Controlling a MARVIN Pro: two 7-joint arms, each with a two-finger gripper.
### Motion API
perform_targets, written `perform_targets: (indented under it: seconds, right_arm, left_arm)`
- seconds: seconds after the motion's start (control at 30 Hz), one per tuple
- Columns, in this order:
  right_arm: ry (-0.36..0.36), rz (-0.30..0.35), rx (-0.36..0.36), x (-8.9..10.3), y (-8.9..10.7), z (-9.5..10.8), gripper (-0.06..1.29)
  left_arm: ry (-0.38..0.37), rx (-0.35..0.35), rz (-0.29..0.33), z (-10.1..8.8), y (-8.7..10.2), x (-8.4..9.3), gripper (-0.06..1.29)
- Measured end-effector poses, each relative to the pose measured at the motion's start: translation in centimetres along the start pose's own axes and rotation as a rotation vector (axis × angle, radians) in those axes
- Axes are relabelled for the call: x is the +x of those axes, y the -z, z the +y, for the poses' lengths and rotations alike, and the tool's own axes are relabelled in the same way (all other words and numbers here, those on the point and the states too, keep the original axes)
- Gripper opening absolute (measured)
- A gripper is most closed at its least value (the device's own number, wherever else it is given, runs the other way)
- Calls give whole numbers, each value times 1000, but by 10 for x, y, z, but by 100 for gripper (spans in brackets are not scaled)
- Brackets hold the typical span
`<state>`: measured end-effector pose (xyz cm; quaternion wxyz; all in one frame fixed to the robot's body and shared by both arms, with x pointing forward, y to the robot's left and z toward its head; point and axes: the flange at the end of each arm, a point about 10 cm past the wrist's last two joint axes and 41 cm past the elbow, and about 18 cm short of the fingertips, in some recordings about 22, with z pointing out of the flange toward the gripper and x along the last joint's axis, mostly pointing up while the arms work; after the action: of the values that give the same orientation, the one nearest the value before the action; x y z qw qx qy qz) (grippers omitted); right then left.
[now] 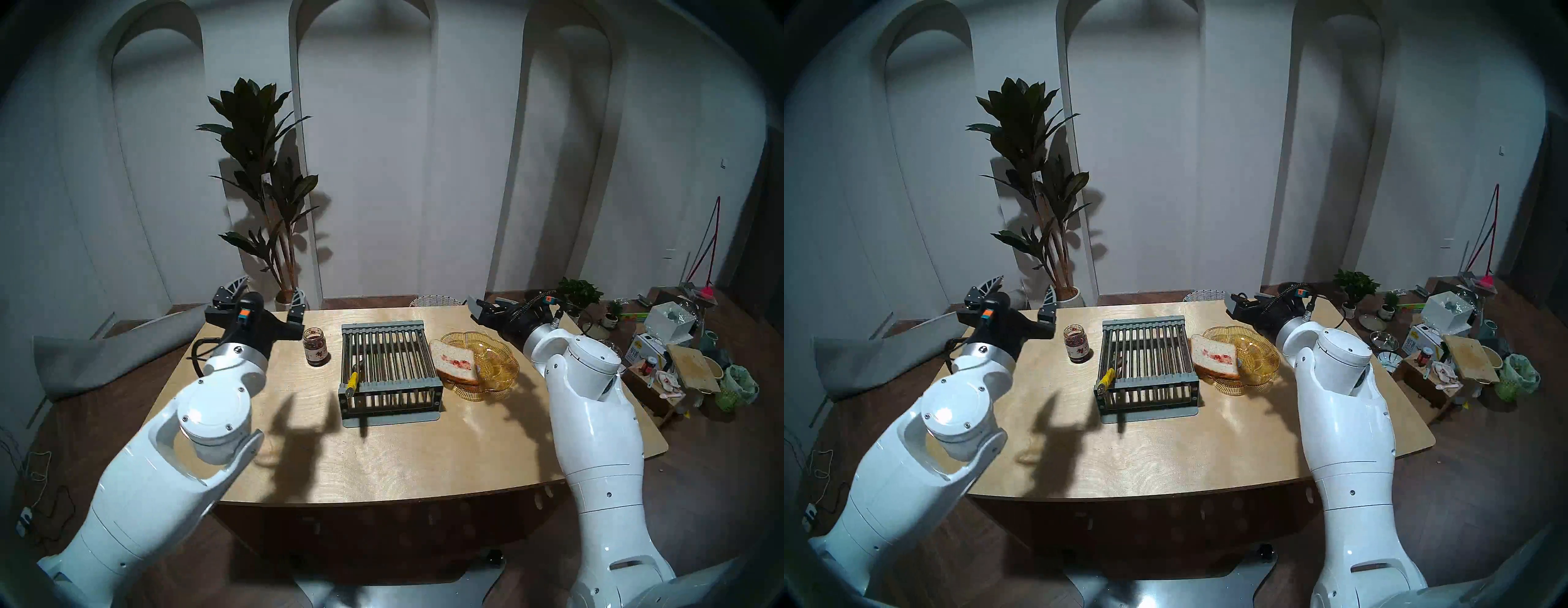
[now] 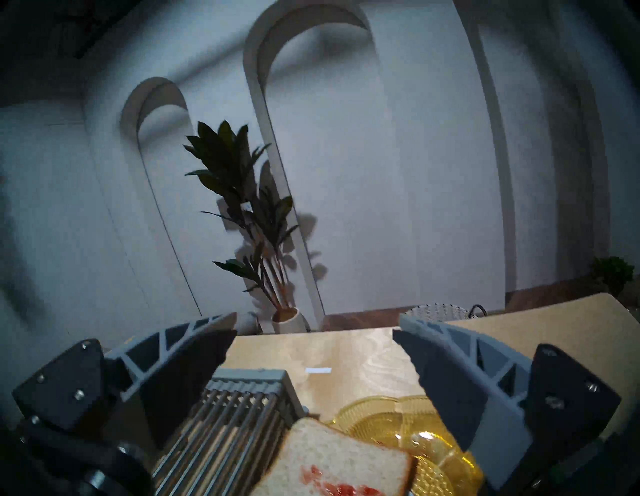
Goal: Spread jam over the slice of bread with the knife
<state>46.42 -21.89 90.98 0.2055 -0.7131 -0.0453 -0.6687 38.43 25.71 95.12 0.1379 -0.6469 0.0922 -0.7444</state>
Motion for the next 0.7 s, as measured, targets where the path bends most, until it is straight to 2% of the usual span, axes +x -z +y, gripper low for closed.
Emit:
perform_targets:
  seconds: [0.17,0.27,0.53,0.7]
  right_arm:
    - [14,45,-15,-6,-1,-15,122]
    - [6,82,-44,-14,-2,-24,122]
    - [-31,141,-102,-31,-10,-40,122]
    - [-5,145,-142,-35,-16,-50,122]
  left_arm:
    - [21,-10,1,-22,-10,-13,121]
    - [44,-44,9,-34,-14,-24,121]
    - [90,-152,33,-44,-11,-48,121]
    - [108,-187,59,-48,-11,-57,121]
